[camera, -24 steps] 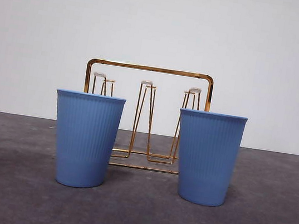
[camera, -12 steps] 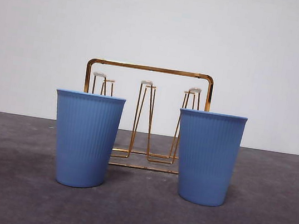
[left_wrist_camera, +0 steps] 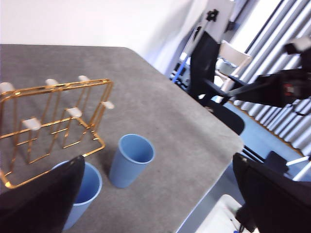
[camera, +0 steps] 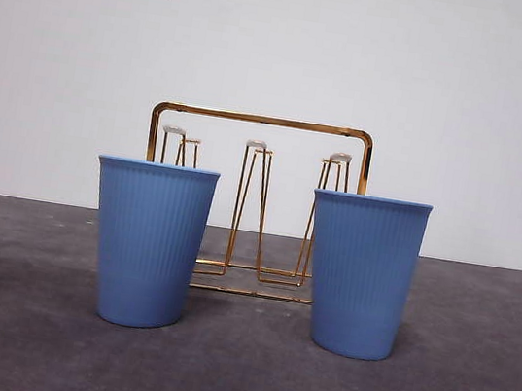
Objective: Pick up cup 1,put cup 1 in the cup rack,pick up cup 2,put cup 2 in the cup rack
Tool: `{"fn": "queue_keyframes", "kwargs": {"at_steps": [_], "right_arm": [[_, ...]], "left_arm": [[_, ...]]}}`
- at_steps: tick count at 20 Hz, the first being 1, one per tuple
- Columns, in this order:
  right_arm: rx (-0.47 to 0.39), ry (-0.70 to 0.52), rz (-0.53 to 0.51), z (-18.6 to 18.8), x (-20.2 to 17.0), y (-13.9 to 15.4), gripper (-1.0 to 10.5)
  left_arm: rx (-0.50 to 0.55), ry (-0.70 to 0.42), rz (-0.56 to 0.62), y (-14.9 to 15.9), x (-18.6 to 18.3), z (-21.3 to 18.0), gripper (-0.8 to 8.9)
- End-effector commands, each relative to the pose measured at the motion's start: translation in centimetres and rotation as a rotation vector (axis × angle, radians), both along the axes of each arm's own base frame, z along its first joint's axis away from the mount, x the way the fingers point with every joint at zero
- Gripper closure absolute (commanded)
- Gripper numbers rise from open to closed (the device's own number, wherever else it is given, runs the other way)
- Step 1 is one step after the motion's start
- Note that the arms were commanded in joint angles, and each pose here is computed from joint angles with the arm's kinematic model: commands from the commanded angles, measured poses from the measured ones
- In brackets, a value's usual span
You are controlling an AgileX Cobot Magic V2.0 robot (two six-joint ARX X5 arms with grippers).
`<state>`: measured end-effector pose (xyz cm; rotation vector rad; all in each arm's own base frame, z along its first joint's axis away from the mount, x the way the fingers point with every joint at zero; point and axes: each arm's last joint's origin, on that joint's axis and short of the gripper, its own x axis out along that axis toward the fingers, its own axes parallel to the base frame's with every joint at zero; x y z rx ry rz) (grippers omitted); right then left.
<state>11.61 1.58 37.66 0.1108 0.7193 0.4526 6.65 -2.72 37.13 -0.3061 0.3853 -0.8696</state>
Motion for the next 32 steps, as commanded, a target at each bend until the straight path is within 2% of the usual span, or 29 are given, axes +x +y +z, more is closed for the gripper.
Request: {"fn": "queue_keyframes", "kwargs": {"at_steps": [1, 4, 5, 8, 10, 18, 22, 26, 32], "right_arm": [[0.022, 0.071, 0.022, -0.7, 2.3, 0.4, 3.2], [0.017, 0.208, 0.093, -2.8, 6.7, 2.5, 4.2], [0.008, 0.249, 0.116, -3.6, 7.8, 3.3, 4.1], [-0.112, 0.34, 0.15, -6.9, 11.3, 6.6, 4.1], [-0.18, 0.391, 0.151, -8.9, 12.9, 8.3, 4.1], [-0.321, 0.464, 0.143, -14.2, 15.7, 12.5, 4.2], [-0.344, 0.507, 0.141, -16.1, 16.4, 13.3, 6.2], [-0.339, 0.491, 0.144, -16.3, 16.7, 13.4, 9.5], [-0.351, 0.457, 0.179, -15.5, 16.3, 13.3, 9.6]], "left_arm": [[-0.02, -0.014, -0.043, -0.2, 0.2, 0.4, 1.25], [-0.053, -0.005, -0.106, -0.4, 0.6, 0.6, 1.26], [-0.059, -0.005, -0.12, -0.5, 0.7, 0.7, 1.26], [-0.074, 0.002, -0.156, -0.8, 1.0, 0.8, 1.26], [-0.073, 0.01, -0.169, -1.0, 1.2, 0.8, 1.26], [-0.07, 0.041, -0.191, -1.3, 2.0, 0.6, 1.26], [-0.069, 0.049, -0.199, -1.5, 2.3, 0.5, 1.26], [-0.069, 0.051, -0.201, -1.5, 2.3, 0.5, 1.26], [-0.069, 0.051, -0.201, -1.5, 2.3, 0.5, 1.26]]}}
